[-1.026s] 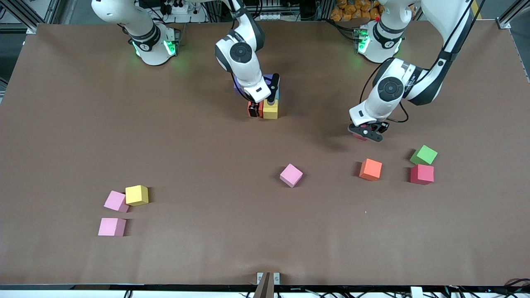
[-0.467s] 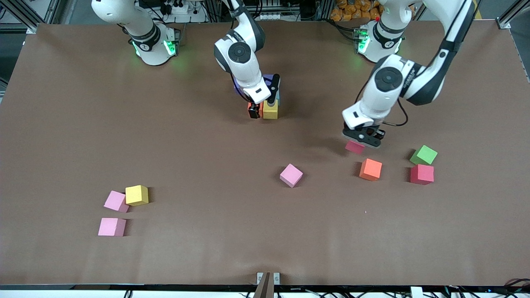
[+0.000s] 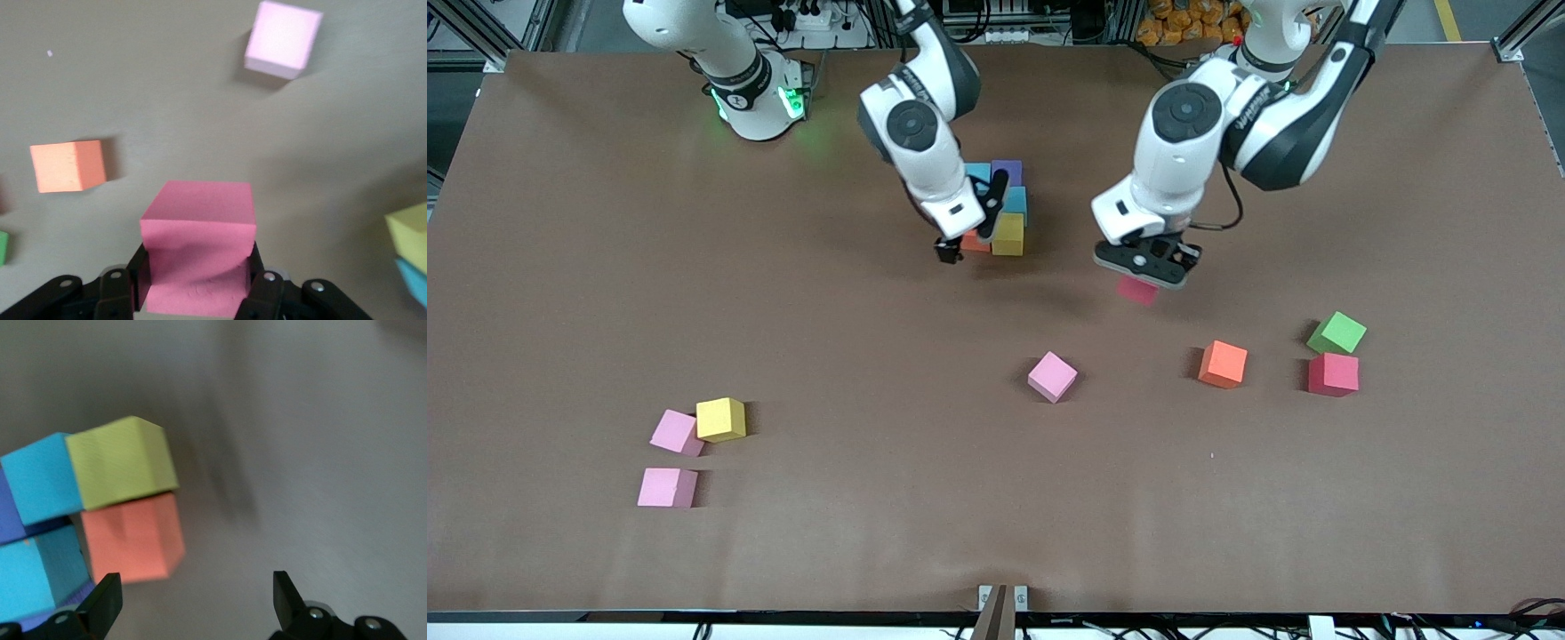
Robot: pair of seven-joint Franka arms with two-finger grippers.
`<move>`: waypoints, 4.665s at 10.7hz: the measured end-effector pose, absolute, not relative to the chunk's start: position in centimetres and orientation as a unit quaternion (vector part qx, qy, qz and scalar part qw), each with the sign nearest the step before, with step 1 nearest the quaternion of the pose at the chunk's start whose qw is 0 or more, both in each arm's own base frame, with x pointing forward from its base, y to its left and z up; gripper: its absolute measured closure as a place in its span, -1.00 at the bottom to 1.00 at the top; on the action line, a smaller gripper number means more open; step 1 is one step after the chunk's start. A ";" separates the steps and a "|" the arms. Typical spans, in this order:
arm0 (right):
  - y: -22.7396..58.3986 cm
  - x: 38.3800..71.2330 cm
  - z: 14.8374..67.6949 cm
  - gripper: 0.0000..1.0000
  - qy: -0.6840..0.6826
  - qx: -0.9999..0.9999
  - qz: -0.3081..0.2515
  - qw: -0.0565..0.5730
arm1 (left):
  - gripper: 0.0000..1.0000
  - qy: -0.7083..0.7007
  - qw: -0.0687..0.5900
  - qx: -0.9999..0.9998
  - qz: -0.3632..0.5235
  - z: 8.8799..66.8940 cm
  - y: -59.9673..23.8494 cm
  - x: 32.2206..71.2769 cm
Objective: Form number 2 with 11 blocks
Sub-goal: 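Carry the pink cube with the left gripper while the right gripper reaches yellow, then grasp the yellow cube with the right gripper while the left gripper lowers pink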
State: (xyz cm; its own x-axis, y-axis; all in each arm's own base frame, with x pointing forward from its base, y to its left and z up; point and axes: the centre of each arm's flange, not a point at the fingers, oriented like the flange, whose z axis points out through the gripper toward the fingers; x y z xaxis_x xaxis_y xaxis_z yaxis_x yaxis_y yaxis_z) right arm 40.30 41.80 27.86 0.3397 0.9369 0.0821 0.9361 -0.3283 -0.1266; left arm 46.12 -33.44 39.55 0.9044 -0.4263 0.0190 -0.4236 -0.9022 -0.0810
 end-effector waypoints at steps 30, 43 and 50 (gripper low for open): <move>0.2 70.0 21.2 -1.00 -0.744 -0.660 -0.015 0.099 | -0.14 0.618 0.053 -0.784 0.016 30.4 -65.3 30.1; -0.2 70.2 20.5 -0.60 -0.745 -0.661 -0.029 0.088 | -0.14 0.664 0.048 -0.746 0.009 26.8 -66.4 29.1; -0.1 70.3 20.7 -0.17 -0.746 -0.660 -0.031 0.086 | -0.14 0.667 0.055 -0.742 0.020 24.7 -66.4 28.6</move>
State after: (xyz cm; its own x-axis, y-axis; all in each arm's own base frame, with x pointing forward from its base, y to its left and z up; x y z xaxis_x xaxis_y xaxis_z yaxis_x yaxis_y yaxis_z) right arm 70.28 -0.10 20.72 -0.1146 0.9789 0.1689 0.9895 0.1276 -0.0679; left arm 28.59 -66.39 24.73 0.1085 -0.9887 -0.1031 -0.9932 -0.1033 -0.0537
